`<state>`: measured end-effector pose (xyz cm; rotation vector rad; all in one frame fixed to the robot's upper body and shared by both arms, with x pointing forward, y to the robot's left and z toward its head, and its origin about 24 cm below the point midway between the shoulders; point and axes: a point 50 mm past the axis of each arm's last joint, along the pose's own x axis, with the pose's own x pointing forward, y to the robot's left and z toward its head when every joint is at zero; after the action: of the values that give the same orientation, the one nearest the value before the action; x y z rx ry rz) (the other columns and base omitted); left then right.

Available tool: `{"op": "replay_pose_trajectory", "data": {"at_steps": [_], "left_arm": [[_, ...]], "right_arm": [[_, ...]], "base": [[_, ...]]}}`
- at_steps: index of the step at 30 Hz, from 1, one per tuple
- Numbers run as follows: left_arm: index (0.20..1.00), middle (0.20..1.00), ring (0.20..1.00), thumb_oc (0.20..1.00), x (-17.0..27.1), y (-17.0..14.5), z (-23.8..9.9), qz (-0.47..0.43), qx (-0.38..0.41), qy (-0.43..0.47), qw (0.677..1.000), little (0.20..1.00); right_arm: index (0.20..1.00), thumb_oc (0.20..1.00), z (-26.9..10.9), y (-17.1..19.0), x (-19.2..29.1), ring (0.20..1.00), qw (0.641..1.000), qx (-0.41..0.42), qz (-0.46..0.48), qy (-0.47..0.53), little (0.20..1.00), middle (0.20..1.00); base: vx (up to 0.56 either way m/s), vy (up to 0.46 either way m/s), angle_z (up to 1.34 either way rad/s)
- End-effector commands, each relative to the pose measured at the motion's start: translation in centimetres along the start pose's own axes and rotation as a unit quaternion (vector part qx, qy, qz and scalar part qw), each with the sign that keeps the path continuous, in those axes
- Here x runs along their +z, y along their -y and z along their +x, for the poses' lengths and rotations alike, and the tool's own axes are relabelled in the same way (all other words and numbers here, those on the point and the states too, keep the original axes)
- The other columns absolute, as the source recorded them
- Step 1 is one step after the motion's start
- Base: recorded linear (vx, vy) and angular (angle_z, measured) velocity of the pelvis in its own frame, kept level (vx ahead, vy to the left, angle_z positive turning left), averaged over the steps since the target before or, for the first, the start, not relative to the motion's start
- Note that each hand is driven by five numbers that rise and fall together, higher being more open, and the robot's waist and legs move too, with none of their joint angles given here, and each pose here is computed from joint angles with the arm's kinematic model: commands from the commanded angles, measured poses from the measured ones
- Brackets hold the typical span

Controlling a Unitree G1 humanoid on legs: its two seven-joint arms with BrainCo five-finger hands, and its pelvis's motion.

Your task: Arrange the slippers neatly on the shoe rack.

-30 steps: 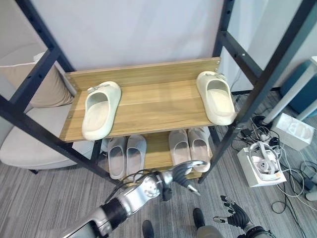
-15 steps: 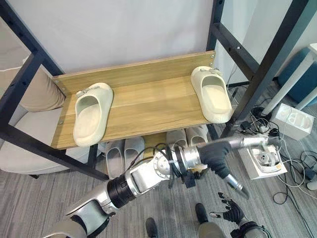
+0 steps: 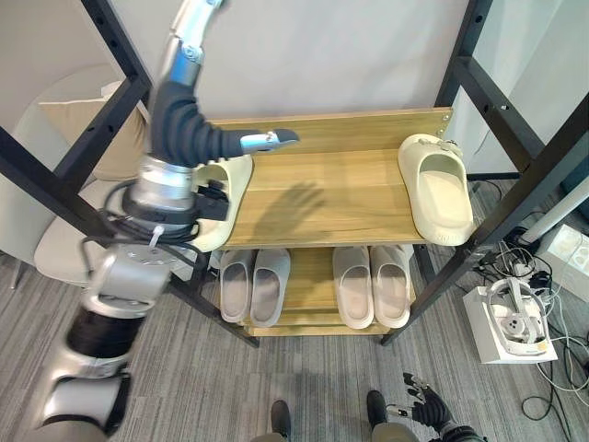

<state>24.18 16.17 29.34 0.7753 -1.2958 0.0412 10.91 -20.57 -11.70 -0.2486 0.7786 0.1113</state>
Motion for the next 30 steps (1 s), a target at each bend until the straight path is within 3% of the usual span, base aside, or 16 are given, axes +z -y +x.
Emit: {"op": "replay_pose_trajectory", "data": {"at_steps": [1,5,13,21,30], "left_arm": [[1.0,1.0,1.0,1.0,-1.0,-0.3,-0.4,0.121,-0.013,0.011,0.992,1.0],[1.0,1.0,1.0,1.0,-4.5,-1.6,-2.3,0.251,-0.086,-0.047,0.963,1.0],[1.0,1.0,1.0,1.0,-10.1,-1.5,-6.7,0.311,-0.162,-0.192,0.917,1.0],[1.0,1.0,1.0,1.0,-14.4,-2.5,-8.2,0.423,-0.217,-0.264,0.839,1.0],[1.0,1.0,1.0,1.0,-17.6,-2.6,-8.4,0.494,-0.26,-0.302,0.773,1.0]], "right_arm": [[1.0,1.0,0.1,-0.2,1.6,1.0,0.998,-0.003,0.028,0.052,1.0,1.0],[1.0,1.0,-0.3,0.9,1.5,1.0,0.998,-0.01,0.021,0.053,1.0,1.0],[1.0,1.0,-0.7,1.7,1.8,1.0,0.998,-0.023,0.021,0.062,1.0,1.0],[1.0,1.0,-0.8,2.2,1.9,1.0,0.997,-0.037,0.02,0.064,1.0,1.0],[1.0,1.0,-1.1,2.5,2.2,1.0,0.996,-0.045,0.015,0.076,1.0,1.0]], "base": [[0.05,-0.017,-0.02],[0.03,-0.006,-0.03],[0.0,0.004,-0.02],[0.01,-0.008,-0.09],[0.0,0.001,-0.1]]}}
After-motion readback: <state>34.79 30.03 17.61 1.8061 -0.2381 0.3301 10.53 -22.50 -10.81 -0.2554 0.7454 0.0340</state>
